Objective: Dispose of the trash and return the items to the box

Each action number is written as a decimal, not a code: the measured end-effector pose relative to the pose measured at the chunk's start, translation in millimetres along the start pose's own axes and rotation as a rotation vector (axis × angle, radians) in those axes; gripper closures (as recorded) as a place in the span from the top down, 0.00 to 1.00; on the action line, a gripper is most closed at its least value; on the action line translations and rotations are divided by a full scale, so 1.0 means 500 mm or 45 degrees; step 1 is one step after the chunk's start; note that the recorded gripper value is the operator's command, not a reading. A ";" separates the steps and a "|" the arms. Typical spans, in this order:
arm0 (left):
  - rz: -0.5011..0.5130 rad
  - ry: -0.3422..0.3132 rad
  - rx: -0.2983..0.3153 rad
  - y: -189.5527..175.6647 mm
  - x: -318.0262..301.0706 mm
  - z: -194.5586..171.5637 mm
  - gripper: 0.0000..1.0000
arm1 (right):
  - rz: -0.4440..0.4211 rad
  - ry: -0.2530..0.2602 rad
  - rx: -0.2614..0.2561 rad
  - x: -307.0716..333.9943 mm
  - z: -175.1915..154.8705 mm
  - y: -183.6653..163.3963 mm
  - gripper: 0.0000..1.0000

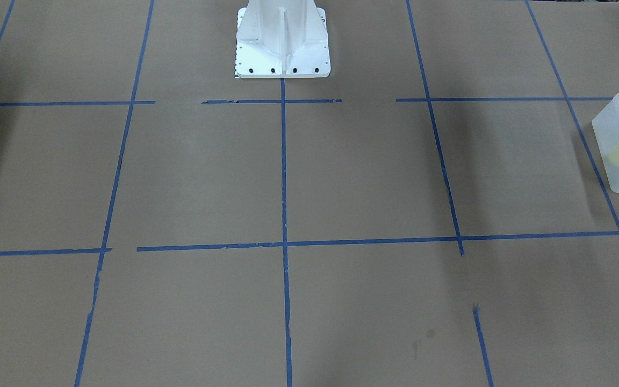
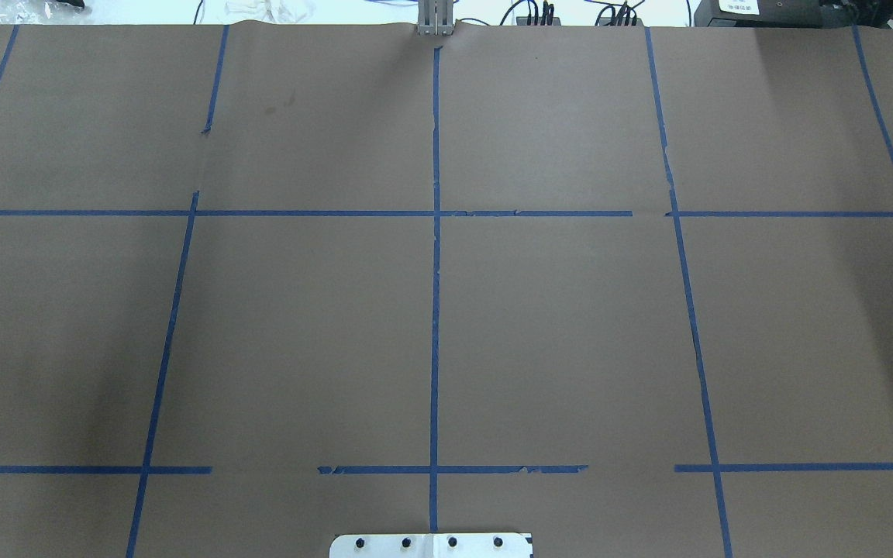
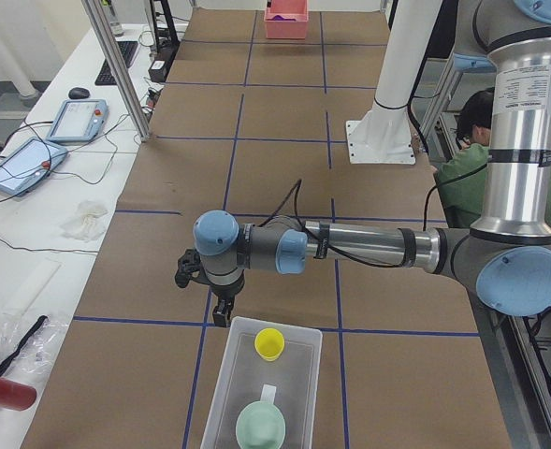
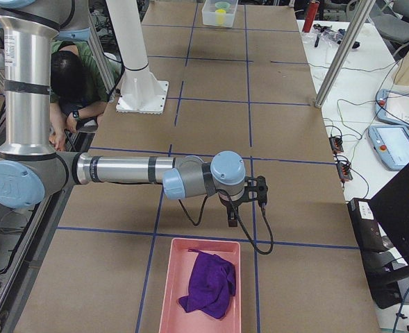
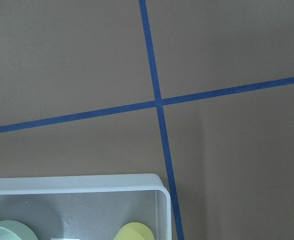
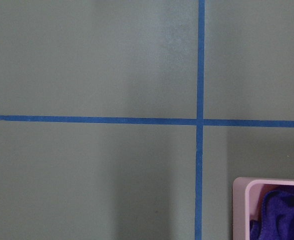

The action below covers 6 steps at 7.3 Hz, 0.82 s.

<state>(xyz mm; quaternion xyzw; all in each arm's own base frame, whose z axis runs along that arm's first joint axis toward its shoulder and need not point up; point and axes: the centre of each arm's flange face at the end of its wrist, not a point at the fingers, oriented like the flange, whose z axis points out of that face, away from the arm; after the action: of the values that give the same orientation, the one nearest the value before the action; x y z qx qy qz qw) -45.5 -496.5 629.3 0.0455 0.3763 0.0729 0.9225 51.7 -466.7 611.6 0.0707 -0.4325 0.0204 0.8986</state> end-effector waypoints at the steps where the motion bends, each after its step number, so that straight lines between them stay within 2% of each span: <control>1: -0.001 0.002 -0.003 0.000 -0.001 0.001 1.00 | 0.003 0.001 -0.002 0.002 0.001 0.001 1.00; 6: -0.004 -0.004 -0.006 0.004 -0.005 0.001 1.00 | 0.012 0.002 -0.004 0.004 0.003 0.001 1.00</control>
<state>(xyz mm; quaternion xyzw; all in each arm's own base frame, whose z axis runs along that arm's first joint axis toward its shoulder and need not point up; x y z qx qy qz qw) -47.1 -494.9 631.5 0.0428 0.3746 0.0722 0.9234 51.8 -466.3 613.9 0.0672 -0.4320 0.0239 0.8990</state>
